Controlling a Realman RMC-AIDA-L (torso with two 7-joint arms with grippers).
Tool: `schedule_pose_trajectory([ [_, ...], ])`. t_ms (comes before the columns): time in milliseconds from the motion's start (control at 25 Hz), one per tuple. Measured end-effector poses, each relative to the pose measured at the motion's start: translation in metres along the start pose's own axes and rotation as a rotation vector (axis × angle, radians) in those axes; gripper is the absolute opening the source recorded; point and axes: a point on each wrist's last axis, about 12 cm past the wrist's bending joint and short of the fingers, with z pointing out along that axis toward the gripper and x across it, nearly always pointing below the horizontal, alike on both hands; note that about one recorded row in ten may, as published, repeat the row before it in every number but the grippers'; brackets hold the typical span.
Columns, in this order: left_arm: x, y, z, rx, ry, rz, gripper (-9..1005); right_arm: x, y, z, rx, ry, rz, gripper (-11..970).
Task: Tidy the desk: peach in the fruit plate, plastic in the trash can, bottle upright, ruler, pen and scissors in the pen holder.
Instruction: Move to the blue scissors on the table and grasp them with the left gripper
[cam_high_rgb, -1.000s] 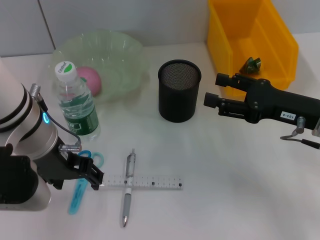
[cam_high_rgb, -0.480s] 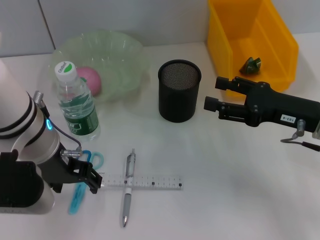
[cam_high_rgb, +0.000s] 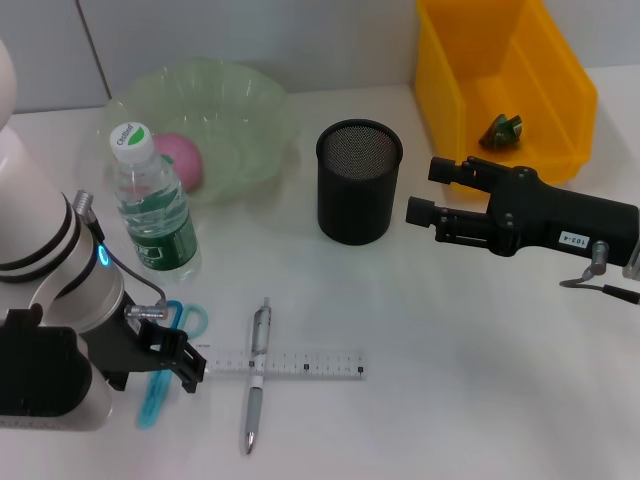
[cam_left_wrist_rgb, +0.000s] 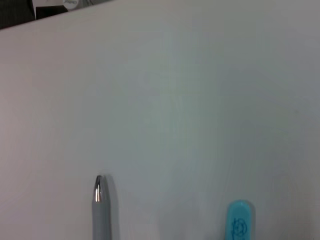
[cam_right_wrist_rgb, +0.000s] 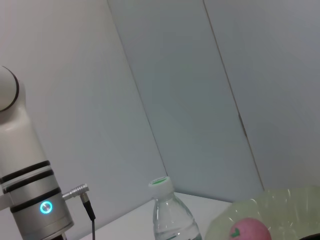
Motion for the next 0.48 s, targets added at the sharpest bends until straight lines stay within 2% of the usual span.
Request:
schedule_pose_trajectory([
  [480, 0.0000, 0.0058, 0.0006, 0.003, -0.003, 0.020, 797, -0.0004, 0.0009, -0.0023, -0.003, -0.001, -0.001, 825],
])
